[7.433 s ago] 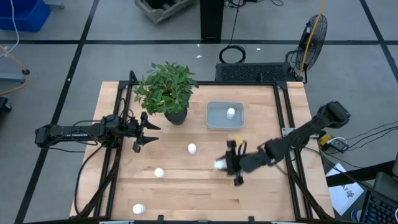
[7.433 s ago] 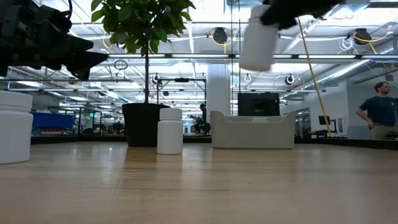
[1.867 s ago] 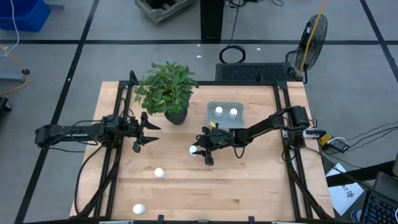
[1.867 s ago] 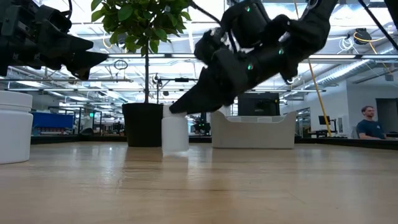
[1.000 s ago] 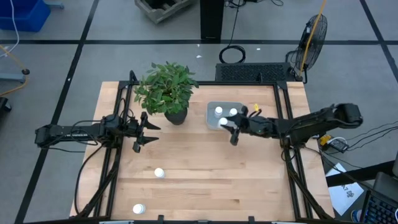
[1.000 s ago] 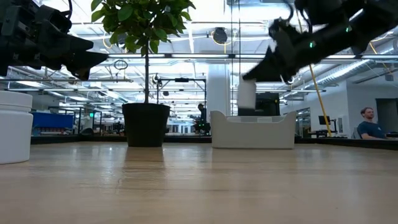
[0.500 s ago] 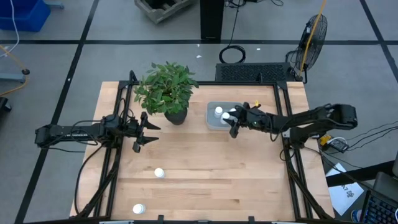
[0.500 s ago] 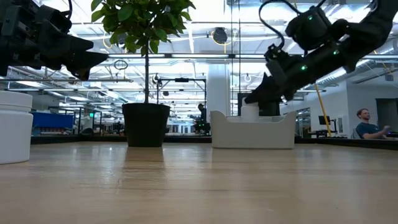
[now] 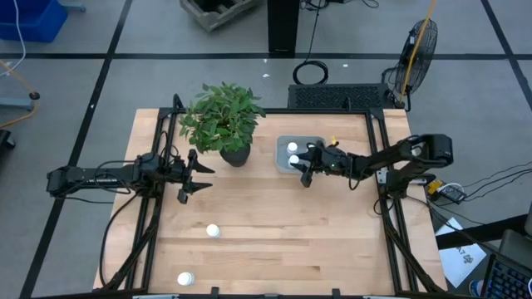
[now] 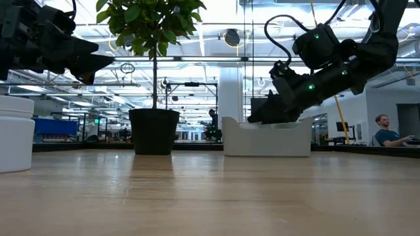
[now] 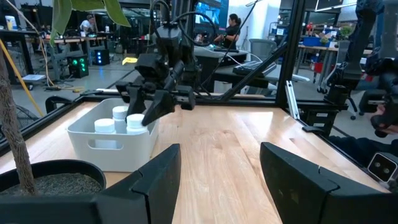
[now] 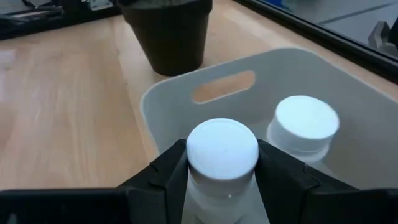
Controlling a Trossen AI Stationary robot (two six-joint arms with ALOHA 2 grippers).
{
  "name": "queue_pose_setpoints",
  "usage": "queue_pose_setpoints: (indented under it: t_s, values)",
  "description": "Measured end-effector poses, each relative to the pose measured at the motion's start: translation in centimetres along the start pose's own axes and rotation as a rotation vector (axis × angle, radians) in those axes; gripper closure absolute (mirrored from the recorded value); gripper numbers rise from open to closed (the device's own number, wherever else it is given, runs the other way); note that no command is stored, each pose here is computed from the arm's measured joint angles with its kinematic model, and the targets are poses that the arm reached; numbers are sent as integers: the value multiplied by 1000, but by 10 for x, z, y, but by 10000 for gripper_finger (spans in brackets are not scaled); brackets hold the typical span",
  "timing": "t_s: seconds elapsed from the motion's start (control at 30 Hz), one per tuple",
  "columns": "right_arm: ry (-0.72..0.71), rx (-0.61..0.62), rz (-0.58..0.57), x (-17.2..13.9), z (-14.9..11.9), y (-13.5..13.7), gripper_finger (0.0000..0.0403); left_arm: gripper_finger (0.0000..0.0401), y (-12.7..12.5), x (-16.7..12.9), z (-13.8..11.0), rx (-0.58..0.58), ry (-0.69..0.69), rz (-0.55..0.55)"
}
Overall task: Pick and place pill bottles into a basket
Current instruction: Put the white pill bottle into the gray bin
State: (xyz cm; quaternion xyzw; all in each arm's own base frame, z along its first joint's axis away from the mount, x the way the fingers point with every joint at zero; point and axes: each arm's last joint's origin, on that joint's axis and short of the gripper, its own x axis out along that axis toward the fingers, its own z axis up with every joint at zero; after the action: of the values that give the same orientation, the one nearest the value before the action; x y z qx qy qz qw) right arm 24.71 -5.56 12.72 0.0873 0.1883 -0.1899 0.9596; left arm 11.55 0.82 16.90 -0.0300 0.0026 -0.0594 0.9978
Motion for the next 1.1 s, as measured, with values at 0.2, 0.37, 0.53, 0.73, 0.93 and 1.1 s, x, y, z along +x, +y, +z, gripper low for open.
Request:
queue_pose_setpoints:
  t_s: [0.2, 0.37, 0.53, 0.73, 0.93, 1.1]
  values:
    - [4, -21, -3, 7, 0, 1, 255, 178, 0, 0, 0, 0, 0, 0]
    - [24, -29, -5, 17, 0, 2, 252, 178, 0, 0, 0, 0, 0, 0]
    - [24, -40, -5, 26, 0, 4, 254, 178, 0, 0, 0, 0, 0, 0]
    - [30, -41, -6, 27, -1, 4, 242, 178, 0, 0, 0, 0, 0, 0]
    - [27, -69, -1, 26, -1, 5, 224, 178, 0, 0, 0, 0, 0, 0]
    - [31, -70, -1, 26, -2, 5, 209, 178, 0, 0, 0, 0, 0, 0]
